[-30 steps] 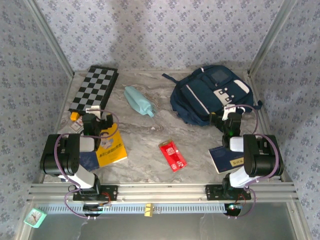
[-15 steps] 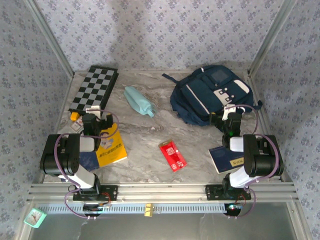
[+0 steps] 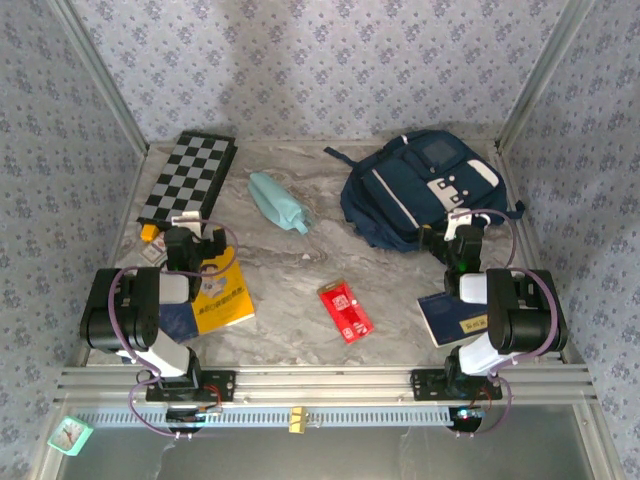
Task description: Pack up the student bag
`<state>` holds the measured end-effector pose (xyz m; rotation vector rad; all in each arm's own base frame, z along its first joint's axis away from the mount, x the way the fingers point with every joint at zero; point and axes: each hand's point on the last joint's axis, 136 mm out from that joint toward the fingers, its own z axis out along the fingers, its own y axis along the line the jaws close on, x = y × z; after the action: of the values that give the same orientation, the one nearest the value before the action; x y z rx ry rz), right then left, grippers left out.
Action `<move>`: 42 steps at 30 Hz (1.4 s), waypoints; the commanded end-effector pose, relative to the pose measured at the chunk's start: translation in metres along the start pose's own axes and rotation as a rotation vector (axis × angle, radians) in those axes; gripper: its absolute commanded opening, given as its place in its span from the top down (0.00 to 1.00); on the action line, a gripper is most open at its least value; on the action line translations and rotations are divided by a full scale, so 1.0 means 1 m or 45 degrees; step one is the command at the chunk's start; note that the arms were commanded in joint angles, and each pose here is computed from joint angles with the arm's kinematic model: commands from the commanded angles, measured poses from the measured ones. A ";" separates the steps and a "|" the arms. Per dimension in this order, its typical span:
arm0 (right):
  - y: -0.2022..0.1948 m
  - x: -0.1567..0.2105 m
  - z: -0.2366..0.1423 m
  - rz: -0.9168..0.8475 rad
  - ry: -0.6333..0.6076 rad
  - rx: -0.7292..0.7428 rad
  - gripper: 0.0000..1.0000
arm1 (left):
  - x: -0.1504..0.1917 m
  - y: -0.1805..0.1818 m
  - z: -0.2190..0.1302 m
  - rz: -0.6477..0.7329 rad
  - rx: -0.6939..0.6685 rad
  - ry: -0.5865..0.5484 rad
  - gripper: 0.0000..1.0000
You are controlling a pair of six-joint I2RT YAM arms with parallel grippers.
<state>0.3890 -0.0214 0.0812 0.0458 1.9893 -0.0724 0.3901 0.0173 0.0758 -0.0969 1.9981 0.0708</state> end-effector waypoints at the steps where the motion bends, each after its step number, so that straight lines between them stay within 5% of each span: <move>1: 0.006 -0.003 0.001 -0.022 -0.016 -0.029 0.00 | -0.015 -0.002 0.001 0.004 0.021 -0.047 0.00; 24: -0.002 -0.041 -0.028 0.021 -0.042 0.018 0.00 | -0.037 -0.011 -0.027 -0.021 0.082 -0.029 0.00; 33: -0.013 -0.090 -0.074 0.449 -0.054 -0.048 0.00 | -0.082 -0.026 -0.075 -0.195 0.227 -0.110 0.00; 38: -0.033 -0.064 -0.091 0.818 0.112 0.037 0.00 | -0.101 -0.030 -0.099 -0.468 0.285 -0.099 0.00; 42: -0.018 -0.055 -0.093 0.915 0.211 -0.101 0.00 | -0.090 -0.024 -0.104 -0.605 0.243 -0.026 0.00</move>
<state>0.3390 -0.0531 0.1935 0.6105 1.9108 0.3040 0.3454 -0.0108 0.2137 -0.2995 1.8374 -0.3217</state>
